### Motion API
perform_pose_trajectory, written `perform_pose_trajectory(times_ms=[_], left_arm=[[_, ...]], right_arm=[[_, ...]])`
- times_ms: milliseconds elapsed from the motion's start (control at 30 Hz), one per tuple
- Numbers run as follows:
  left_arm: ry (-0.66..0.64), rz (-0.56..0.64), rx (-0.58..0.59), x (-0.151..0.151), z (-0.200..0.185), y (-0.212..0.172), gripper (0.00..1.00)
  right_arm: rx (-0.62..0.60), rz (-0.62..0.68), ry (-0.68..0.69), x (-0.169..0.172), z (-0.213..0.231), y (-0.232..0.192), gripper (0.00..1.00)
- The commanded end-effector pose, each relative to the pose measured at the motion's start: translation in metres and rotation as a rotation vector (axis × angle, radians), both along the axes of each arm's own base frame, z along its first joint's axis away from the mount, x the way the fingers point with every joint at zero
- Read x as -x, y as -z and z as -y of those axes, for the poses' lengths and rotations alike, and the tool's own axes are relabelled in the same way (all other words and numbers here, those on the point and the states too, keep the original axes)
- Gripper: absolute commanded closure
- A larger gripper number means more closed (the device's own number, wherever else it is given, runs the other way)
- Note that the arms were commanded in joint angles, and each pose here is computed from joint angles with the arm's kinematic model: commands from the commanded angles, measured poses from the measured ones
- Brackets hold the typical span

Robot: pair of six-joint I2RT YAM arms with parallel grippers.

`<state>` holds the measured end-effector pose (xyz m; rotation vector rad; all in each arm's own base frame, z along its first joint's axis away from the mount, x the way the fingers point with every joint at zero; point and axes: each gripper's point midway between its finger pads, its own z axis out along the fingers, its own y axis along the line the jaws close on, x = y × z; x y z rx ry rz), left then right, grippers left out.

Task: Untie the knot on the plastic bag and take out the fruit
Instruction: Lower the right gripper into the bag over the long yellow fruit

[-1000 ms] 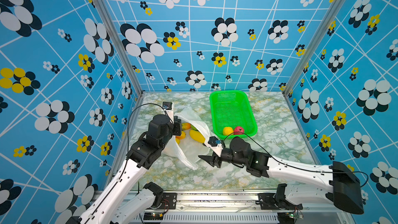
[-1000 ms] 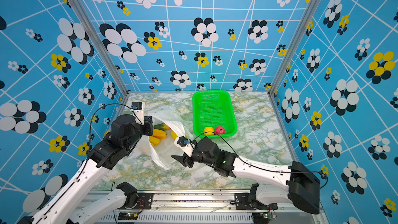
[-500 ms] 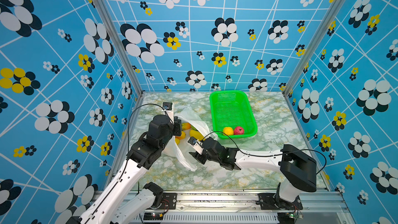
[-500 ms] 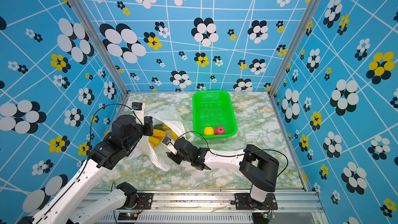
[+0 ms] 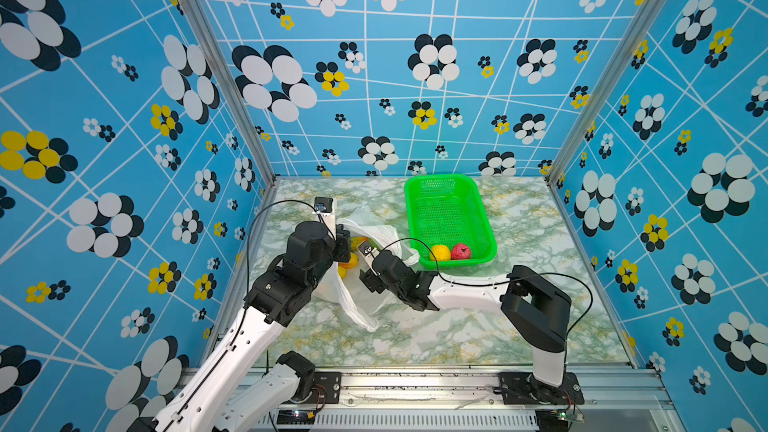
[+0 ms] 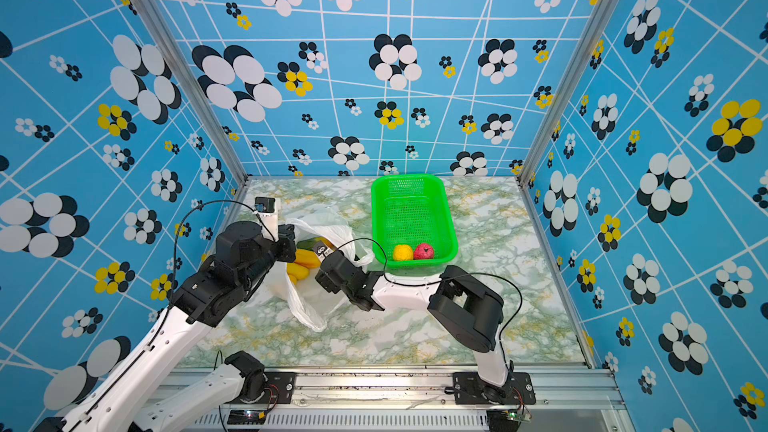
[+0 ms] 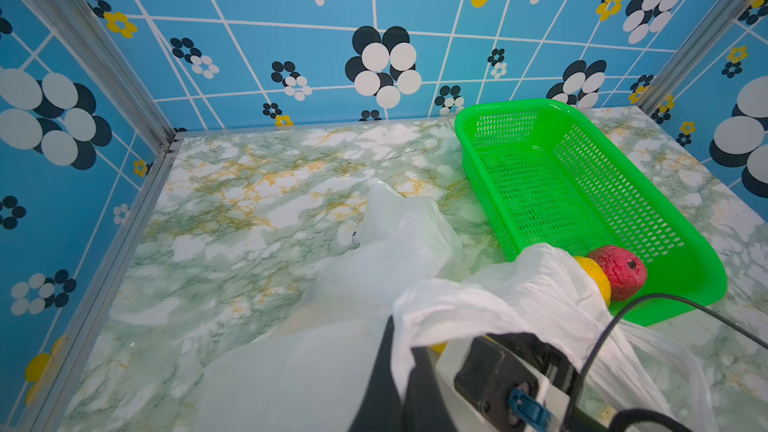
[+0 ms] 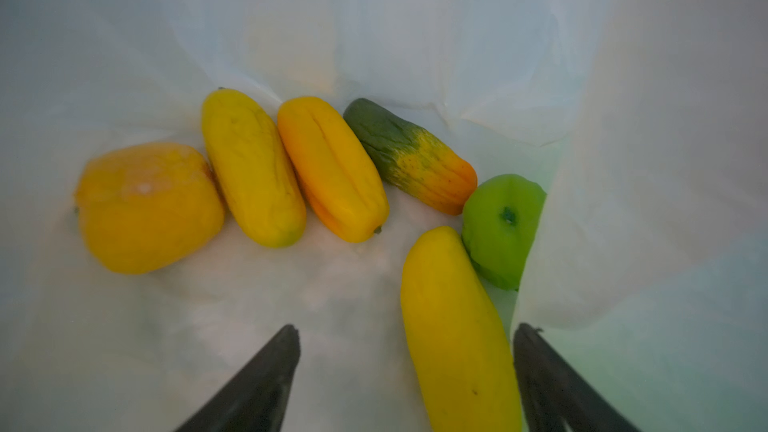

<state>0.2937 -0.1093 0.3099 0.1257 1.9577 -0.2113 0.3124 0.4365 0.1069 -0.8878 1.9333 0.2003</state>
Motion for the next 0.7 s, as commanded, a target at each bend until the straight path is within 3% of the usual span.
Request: perform_pose_trajectory(times_ms=[0, 233, 367, 667], left_arm=[[0.005, 0.001, 0.013, 0.002, 0.000, -0.001, 1.00], [0.004, 0.003, 0.014, 0.002, -0.001, -0.002, 1.00], [0.003, 0.006, 0.013, 0.001, 0.000, -0.002, 1.00], [0.007, -0.002, 0.011, 0.000, 0.001, 0.000, 1.00]], right_arm=[[0.035, -0.036, 0.073, -0.018, 0.009, 0.019, 0.06], [0.083, -0.089, 0.112, -0.037, 0.016, 0.049, 0.03], [0.095, -0.111, 0.090, -0.036, 0.013, 0.057, 0.06], [0.092, -0.173, -0.001, -0.025, -0.001, 0.071, 0.29]])
